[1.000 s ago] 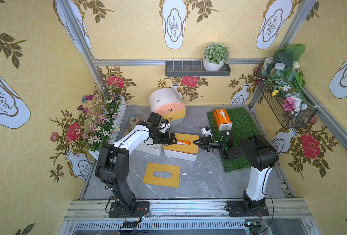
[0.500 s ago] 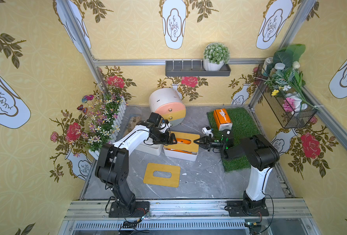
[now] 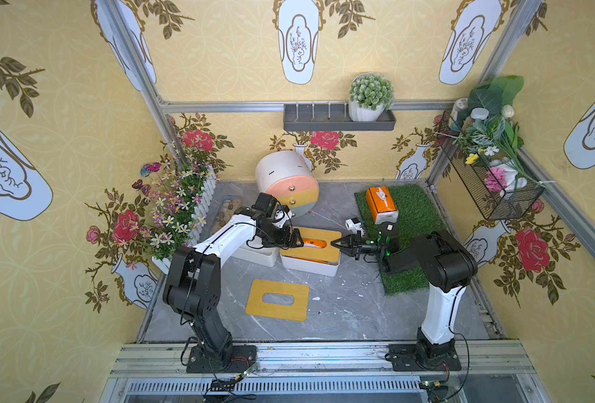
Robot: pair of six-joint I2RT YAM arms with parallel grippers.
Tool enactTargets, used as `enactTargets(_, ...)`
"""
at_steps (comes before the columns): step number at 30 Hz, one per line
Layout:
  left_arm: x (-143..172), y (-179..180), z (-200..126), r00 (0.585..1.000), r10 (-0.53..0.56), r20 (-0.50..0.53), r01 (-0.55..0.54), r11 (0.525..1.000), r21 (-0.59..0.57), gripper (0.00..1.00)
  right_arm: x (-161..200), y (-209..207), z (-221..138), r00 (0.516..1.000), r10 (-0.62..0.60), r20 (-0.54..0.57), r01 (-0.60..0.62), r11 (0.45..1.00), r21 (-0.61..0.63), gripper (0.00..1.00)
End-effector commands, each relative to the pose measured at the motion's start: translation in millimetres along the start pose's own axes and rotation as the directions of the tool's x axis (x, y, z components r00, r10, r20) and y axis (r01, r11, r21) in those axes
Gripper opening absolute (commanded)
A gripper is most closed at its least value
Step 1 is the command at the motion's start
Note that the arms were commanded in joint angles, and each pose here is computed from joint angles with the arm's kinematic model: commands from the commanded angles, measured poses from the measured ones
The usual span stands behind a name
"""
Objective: Put the tissue paper into the tissue box
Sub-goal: Close the box lid on the tissue box.
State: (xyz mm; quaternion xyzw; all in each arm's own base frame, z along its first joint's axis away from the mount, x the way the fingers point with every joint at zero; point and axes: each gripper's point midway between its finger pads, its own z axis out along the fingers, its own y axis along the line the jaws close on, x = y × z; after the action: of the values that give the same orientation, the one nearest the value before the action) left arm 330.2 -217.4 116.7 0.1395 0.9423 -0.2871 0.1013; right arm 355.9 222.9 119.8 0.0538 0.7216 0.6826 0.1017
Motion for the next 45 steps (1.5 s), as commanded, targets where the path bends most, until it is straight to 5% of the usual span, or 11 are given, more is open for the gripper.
enactTargets(1,3.3,2.9,0.8,1.000,-0.009,-0.017,0.008,1.000,-0.011,1.00,1.5,6.7,-2.4,0.998,-0.055,-0.006,0.055,0.998,-0.016,0.00)
enactTargets(45,3.7,4.4,3.3,1.000,-0.014,-0.028,0.014,1.000,-0.012,1.00,5.5,1.5,-0.7,0.999,-0.045,-0.014,0.045,0.999,-0.011,0.00)
